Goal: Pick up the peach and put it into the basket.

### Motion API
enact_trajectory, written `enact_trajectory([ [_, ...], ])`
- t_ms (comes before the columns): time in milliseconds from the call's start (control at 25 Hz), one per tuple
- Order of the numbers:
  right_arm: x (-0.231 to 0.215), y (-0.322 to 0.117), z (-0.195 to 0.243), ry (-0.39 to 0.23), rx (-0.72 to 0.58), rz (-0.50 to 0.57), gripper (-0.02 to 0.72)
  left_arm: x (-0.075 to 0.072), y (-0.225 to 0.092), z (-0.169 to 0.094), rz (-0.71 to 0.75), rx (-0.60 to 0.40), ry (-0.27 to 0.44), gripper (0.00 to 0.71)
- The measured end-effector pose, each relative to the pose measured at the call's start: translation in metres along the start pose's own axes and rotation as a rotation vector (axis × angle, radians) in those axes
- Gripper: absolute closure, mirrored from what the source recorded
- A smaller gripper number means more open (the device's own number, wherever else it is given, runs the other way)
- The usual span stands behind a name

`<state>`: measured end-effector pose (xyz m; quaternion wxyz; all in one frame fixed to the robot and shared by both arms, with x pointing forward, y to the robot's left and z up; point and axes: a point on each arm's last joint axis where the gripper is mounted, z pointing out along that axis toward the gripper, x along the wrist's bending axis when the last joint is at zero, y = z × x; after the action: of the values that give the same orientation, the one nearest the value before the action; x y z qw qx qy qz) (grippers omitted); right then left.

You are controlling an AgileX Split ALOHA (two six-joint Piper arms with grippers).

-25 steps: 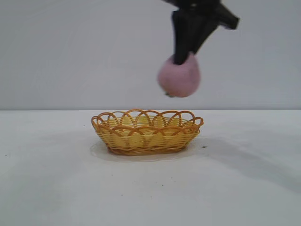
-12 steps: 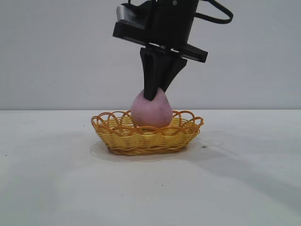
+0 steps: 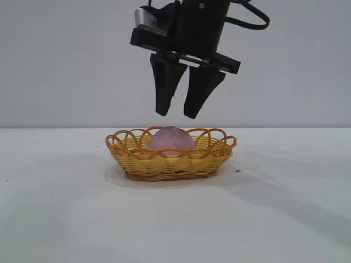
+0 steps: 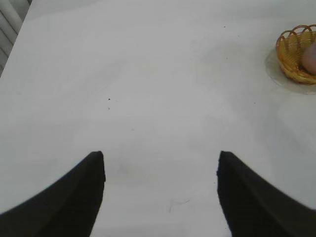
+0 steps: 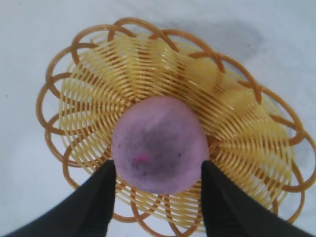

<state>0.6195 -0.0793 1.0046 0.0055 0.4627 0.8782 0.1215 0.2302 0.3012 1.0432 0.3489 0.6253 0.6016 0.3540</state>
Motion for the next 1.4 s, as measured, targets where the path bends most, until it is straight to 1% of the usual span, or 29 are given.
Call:
enact_trajectory([
  [120, -0.039, -0.008, -0.011, -0.068, 0.018, 0.116, 0.377, 0.0, 0.0, 0.0, 0.0, 0.0, 0.0, 0.28],
  [160, -0.054, -0.011, -0.013, -0.082, 0.021, 0.163, 0.327, 0.0, 0.0, 0.0, 0.0, 0.0, 0.0, 0.28],
  [240, -0.082, -0.018, -0.018, -0.1, 0.023, 0.238, 0.333, 0.0, 0.0, 0.0, 0.0, 0.0, 0.0, 0.28],
  [400, -0.125, -0.034, -0.026, -0.124, 0.038, 0.351, 0.333, 0.0, 0.0, 0.0, 0.0, 0.0, 0.0, 0.28],
  [520, -0.151, -0.046, -0.031, -0.134, 0.04, 0.416, 0.333, 0.0, 0.0, 0.0, 0.0, 0.0, 0.0, 0.28],
  [720, -0.18, -0.062, -0.039, -0.15, 0.036, 0.493, 0.333, 0.0, 0.0, 0.0, 0.0, 0.0, 0.0, 0.28],
  [880, -0.177, -0.067, -0.062, -0.161, -0.002, 0.496, 0.333, 0.0, 0.0, 0.0, 0.0, 0.0, 0.0, 0.28],
  [1040, -0.159, -0.084, -0.085, -0.141, -0.027, 0.502, 0.333, 0.0, 0.0, 0.0, 0.0, 0.0, 0.0, 0.28],
  [1280, -0.121, -0.136, -0.11, -0.131, -0.008, 0.506, 0.333, 0.0, 0.0, 0.0, 0.0, 0.0, 0.0, 0.28],
  [1400, -0.099, -0.167, -0.126, -0.141, -0.041, 0.496, 0.333, 0.0, 0.0, 0.0, 0.0, 0.0, 0.0, 0.28],
])
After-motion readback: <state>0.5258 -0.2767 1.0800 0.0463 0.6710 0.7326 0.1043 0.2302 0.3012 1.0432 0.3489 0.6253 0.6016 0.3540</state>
